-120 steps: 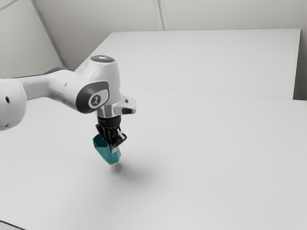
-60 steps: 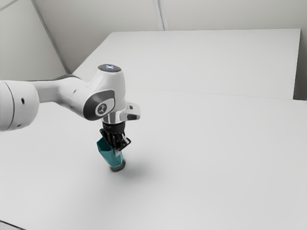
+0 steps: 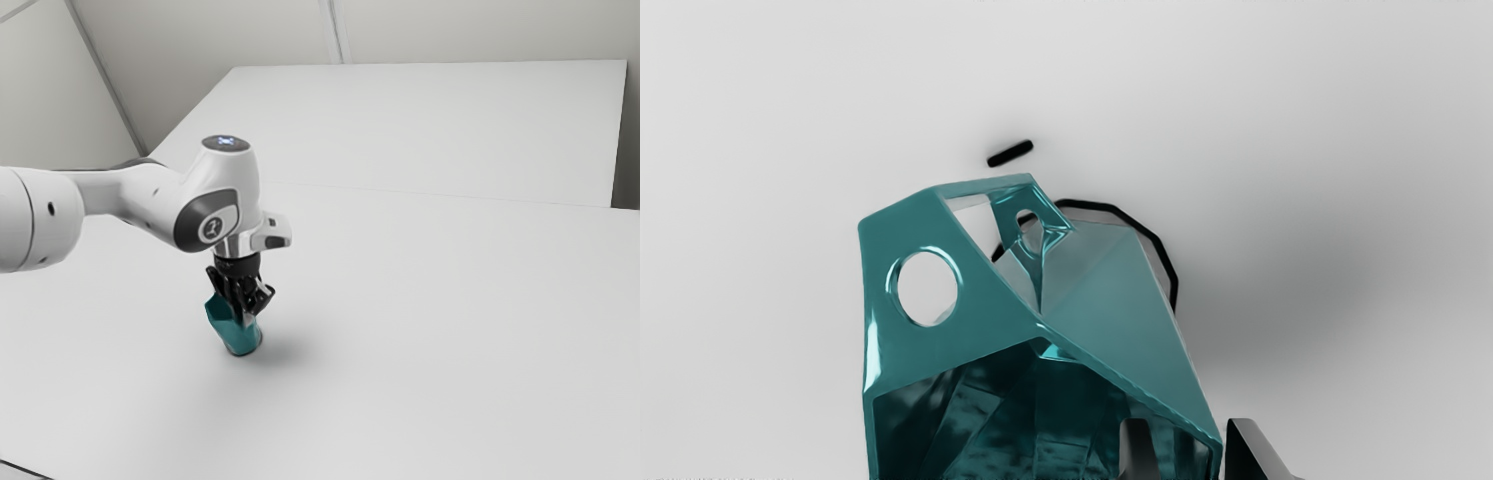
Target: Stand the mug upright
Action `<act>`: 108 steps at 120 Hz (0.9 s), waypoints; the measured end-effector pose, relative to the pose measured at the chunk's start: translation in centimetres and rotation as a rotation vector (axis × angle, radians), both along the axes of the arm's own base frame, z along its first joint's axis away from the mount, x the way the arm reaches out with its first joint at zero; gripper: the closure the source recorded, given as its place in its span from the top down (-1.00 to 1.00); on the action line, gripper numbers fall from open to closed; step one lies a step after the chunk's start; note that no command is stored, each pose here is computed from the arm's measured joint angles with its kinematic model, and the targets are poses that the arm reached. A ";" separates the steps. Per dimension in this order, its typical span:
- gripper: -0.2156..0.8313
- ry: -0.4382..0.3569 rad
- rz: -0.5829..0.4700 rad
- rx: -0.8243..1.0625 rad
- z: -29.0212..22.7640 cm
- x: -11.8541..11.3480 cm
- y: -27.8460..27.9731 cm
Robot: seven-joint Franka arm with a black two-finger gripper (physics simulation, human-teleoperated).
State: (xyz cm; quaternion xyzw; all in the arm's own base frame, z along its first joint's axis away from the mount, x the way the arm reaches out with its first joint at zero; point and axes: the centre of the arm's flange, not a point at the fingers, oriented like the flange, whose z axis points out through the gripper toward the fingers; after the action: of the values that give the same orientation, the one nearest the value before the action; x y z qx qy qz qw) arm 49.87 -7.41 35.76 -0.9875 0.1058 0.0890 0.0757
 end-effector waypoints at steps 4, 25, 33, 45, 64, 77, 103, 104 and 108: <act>-0.54 -0.007 0.003 -0.001 0.3 0.0 0.0; -0.24 -0.049 0.018 -0.014 2.3 0.4 0.1; -0.05 -0.065 0.021 -0.021 3.2 0.6 -0.1; 0.17 -0.075 0.030 -0.045 4.0 0.8 -0.8; 0.37 -0.087 0.045 -0.078 6.2 1.7 -1.8; 0.44 -0.085 0.057 -0.088 7.7 2.4 -1.8; 0.51 -0.088 0.096 -0.093 11.5 4.2 -0.5; 0.51 -0.088 0.098 -0.093 11.6 4.2 -0.4; 0.51 -0.086 0.104 -0.093 12.1 4.4 -0.2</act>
State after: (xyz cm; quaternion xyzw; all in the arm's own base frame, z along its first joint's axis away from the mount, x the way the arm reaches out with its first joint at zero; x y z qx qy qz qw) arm 54.28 -7.57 47.86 -0.9970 0.0551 0.0453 0.0294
